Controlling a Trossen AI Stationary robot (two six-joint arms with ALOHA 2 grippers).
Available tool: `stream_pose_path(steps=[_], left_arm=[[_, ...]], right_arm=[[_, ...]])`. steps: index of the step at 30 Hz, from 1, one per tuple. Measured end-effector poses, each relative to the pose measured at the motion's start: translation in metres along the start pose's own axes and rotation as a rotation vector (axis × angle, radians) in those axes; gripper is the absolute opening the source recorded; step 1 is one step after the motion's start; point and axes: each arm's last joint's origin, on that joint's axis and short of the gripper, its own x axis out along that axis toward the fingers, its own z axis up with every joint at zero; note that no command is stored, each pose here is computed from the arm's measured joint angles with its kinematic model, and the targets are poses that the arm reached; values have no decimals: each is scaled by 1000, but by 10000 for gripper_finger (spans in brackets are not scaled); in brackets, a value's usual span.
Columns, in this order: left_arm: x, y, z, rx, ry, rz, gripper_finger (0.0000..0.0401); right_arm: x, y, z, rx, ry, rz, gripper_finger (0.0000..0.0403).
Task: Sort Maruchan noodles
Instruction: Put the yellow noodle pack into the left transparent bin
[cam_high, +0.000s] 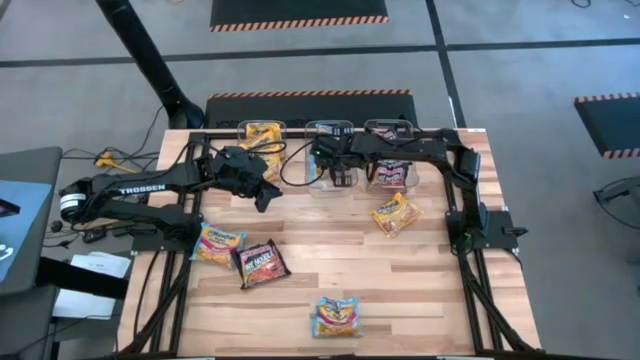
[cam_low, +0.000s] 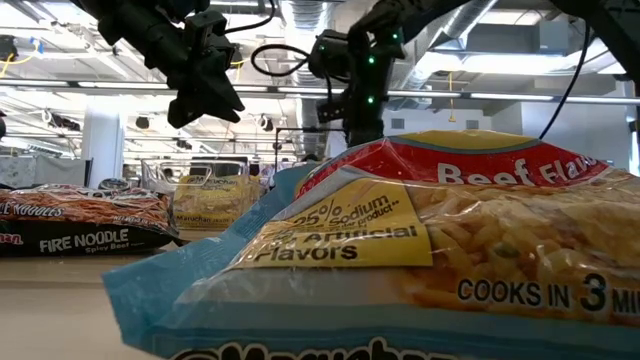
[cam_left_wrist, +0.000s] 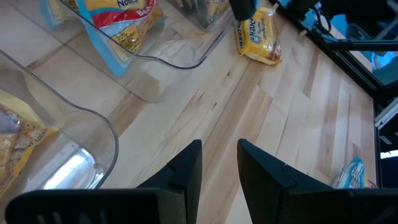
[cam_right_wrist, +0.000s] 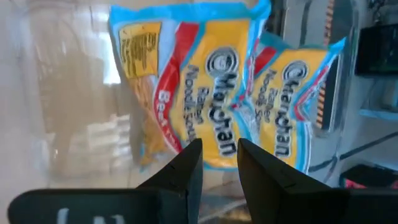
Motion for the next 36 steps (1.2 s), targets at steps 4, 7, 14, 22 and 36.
stream_pose_path(steps=[4,7,14,22,36], left_arm=[[0,0,0,-1,1,0,88],[0,0,0,-2,1,-3,88],[0,0,0,-1,4,-8,88],[0,-2,-1,4,27,-57,88],[0,-7,0,-18,49,-166,88]], right_arm=[[-11,1,1,4,33,21,125],[-20,4,3,0,52,36,125],[-46,15,8,-16,86,65,125],[-72,35,1,23,224,116,125],[-118,98,-6,62,345,278,125]])
